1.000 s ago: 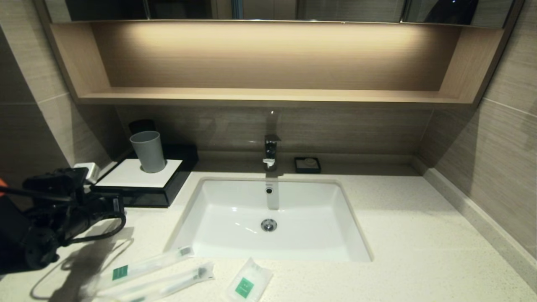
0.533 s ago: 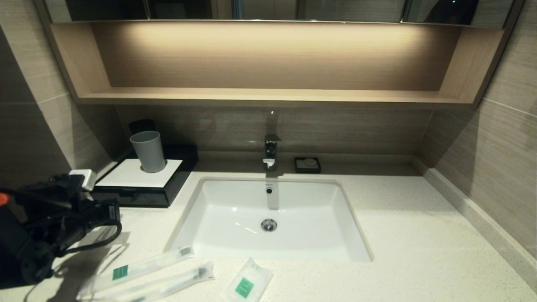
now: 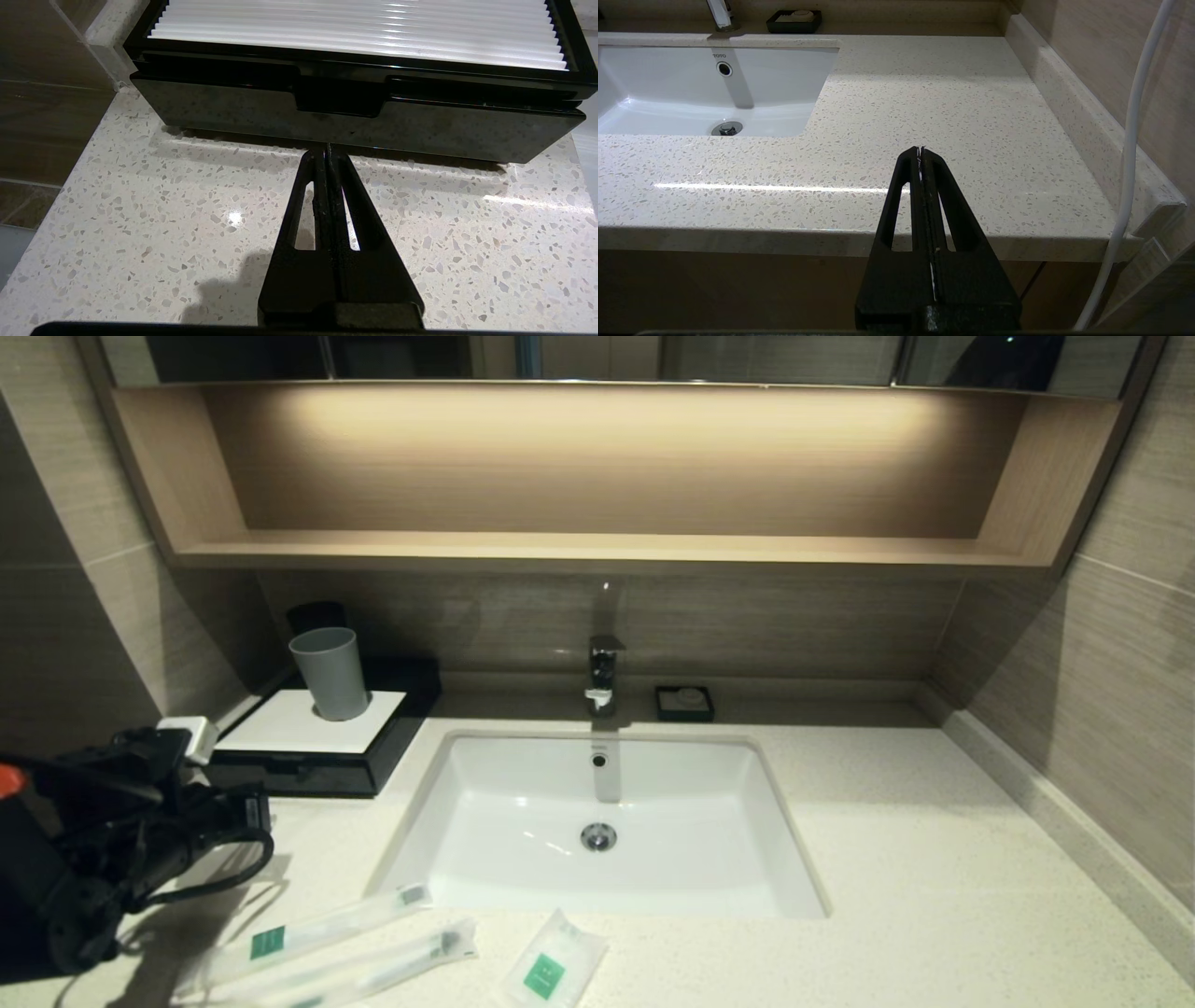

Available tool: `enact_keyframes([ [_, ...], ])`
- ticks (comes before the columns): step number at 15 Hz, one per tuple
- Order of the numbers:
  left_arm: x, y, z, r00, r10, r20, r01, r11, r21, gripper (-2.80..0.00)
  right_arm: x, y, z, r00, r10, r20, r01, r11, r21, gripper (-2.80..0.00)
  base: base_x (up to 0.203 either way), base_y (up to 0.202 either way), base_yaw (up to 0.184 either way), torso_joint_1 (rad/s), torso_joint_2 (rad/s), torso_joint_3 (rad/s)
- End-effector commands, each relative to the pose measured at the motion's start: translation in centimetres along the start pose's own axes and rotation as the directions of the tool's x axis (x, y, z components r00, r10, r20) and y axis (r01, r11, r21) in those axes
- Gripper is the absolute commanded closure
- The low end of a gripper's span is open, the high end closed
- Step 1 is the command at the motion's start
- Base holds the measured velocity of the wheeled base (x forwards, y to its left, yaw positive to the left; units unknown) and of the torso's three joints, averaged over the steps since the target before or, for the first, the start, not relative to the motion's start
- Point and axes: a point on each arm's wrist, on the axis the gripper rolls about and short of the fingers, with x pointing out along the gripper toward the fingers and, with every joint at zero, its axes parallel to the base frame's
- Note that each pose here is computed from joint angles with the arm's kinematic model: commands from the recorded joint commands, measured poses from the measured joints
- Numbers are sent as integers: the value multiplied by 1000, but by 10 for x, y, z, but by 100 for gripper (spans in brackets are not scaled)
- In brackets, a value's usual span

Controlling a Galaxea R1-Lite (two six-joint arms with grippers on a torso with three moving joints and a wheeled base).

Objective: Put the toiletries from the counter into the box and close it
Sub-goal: Open the drawer

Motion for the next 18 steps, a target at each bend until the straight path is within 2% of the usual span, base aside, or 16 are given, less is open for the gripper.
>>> enact_keyframes([
  [1, 3, -1, 1, 1000, -3, 9, 3, 1000, 3, 0, 0, 0, 0, 1000, 0, 0, 0, 1000, 0, 0, 0, 0, 0, 0, 0, 0],
  [18, 17, -2, 3, 1000, -12, 24, 12, 1000, 5, 0, 0, 0, 0, 1000, 0, -3, 0, 1000, 0, 0, 0, 0, 0, 0, 0, 0],
])
